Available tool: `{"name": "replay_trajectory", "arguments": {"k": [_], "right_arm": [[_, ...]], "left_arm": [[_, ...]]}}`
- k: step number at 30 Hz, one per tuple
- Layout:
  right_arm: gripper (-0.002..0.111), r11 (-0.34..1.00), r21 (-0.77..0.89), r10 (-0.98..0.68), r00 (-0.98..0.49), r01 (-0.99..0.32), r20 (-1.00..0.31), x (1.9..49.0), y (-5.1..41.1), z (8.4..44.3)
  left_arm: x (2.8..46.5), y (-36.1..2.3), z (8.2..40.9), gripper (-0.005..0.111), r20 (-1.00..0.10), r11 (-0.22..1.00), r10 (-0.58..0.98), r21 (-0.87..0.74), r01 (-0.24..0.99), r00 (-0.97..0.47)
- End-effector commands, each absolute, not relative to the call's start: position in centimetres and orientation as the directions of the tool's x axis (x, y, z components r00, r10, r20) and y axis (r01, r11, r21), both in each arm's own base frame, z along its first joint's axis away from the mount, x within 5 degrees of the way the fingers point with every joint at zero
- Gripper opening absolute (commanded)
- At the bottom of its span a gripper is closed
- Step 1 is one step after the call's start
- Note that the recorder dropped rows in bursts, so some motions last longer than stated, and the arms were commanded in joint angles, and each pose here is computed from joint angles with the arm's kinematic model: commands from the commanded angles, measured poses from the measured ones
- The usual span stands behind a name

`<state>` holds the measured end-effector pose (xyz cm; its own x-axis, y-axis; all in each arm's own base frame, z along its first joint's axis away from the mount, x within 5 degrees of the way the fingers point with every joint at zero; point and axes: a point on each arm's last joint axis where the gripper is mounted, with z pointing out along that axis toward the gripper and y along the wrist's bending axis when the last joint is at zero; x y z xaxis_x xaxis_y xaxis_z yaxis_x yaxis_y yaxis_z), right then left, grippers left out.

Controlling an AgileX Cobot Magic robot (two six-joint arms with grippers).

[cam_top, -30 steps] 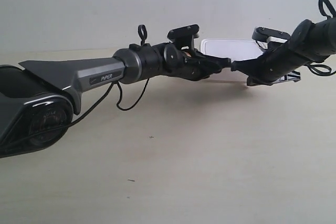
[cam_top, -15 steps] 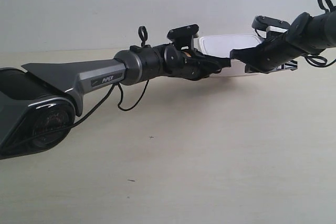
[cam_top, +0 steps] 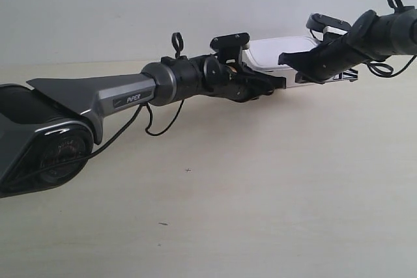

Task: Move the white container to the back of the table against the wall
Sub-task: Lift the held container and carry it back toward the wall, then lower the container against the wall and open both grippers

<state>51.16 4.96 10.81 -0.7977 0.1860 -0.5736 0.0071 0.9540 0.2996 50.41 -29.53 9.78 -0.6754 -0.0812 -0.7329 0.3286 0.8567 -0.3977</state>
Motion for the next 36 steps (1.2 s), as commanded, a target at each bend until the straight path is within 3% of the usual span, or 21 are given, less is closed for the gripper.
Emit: {"name": "replay_trajectory", "arguments": {"k": [1, 27, 36], "right_arm": [[0.000, 0.951, 0.310, 0.201, -0.788, 0.013, -0.581, 51.8, 4.8, 10.7], [0.000, 0.925, 0.379, 0.266, -0.742, 0.017, -0.615, 53.8, 5.3, 11.7], [0.000, 0.918, 0.394, 0.289, -0.745, 0.039, -0.601, 53.9, 5.3, 10.5]], "left_arm": [[50.6, -29.3, 10.3, 0.000, -0.745, 0.858, -0.057, -0.376, 0.349, -0.664], [50.7, -29.0, 10.4, 0.000, -0.744, 0.859, -0.062, -0.379, 0.345, -0.665], [50.7, -29.0, 10.4, 0.000, -0.745, 0.859, -0.063, -0.379, 0.344, -0.664]]}}
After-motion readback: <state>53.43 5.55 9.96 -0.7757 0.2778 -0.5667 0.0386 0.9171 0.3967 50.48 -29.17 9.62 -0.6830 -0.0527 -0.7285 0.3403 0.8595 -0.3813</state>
